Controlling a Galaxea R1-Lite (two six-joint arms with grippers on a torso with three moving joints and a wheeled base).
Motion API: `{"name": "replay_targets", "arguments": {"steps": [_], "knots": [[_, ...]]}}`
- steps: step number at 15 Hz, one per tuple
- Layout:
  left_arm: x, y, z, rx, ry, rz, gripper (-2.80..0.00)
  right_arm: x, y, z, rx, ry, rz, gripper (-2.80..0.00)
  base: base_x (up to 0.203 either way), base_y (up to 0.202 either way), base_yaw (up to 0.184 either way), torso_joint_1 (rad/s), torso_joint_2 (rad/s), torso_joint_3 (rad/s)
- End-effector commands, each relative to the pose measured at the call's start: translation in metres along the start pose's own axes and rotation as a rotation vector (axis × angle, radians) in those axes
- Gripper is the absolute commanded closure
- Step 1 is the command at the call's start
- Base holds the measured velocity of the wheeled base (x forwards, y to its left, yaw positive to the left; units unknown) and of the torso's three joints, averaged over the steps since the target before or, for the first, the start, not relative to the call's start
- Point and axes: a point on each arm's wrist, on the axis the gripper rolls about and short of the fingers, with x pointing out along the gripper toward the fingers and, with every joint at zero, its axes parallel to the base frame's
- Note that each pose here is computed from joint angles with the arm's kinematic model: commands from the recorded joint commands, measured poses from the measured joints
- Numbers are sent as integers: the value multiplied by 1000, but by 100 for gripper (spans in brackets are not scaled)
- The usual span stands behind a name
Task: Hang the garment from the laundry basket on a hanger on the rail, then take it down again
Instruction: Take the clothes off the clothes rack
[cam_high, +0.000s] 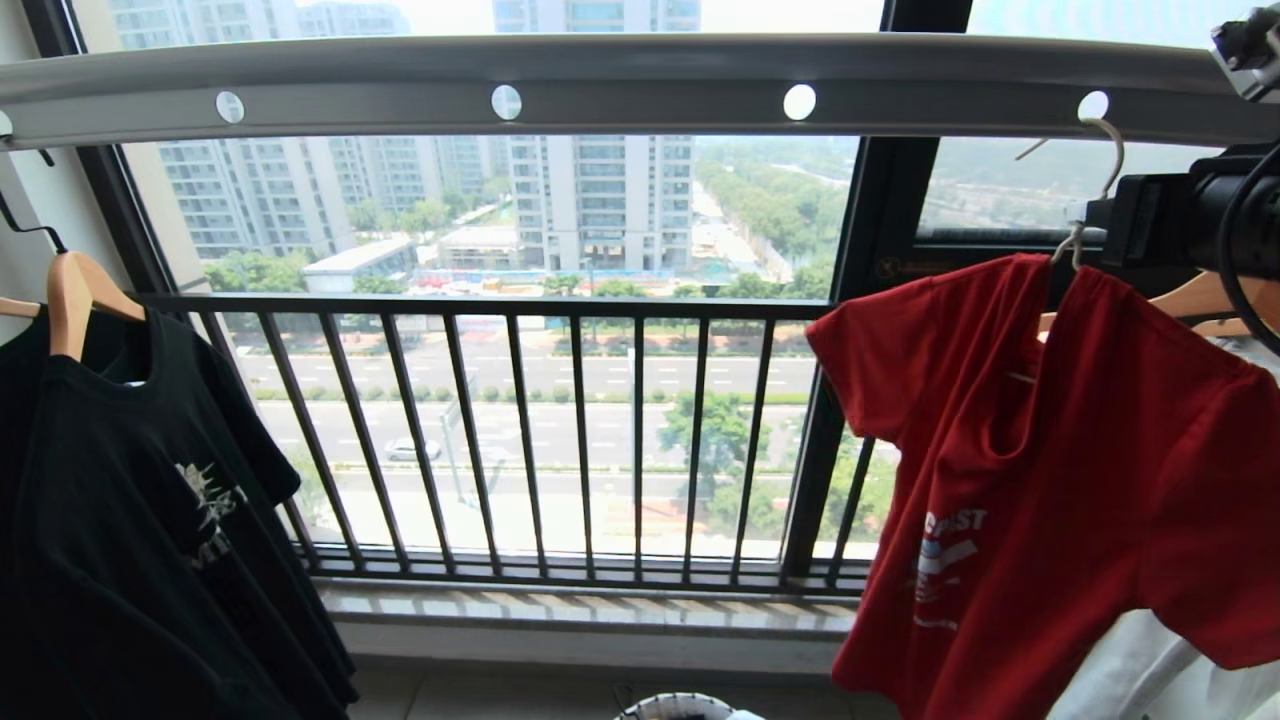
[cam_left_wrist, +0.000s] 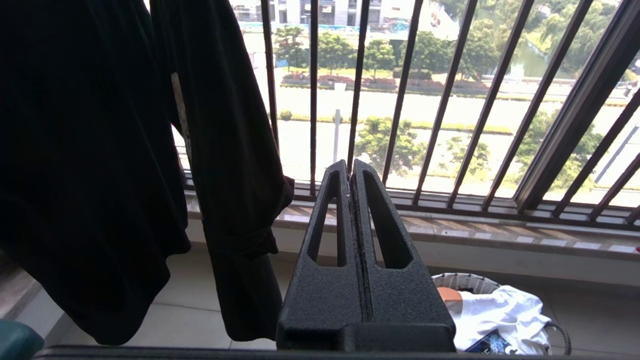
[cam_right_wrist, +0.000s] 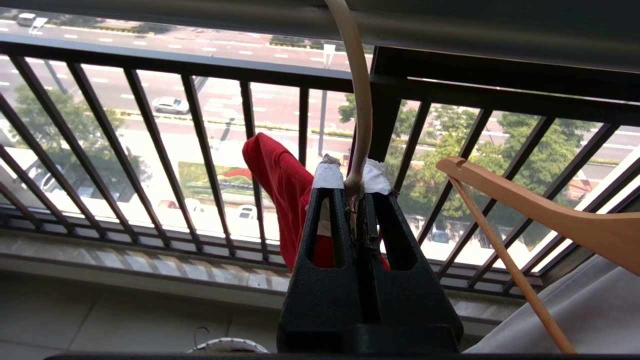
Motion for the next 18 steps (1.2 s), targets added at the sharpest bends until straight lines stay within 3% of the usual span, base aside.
{"name": "replay_targets", "arguments": {"steps": [1,18], "knots": [[0,0,0,0,3,2,0,-7,0,3,1,-16,0,0,0,0,0,0,0,0],[0,0,0,0,2,1,0,-36,-2,11,4,-73,-3,0,0,0,0,0,0,0]]}}
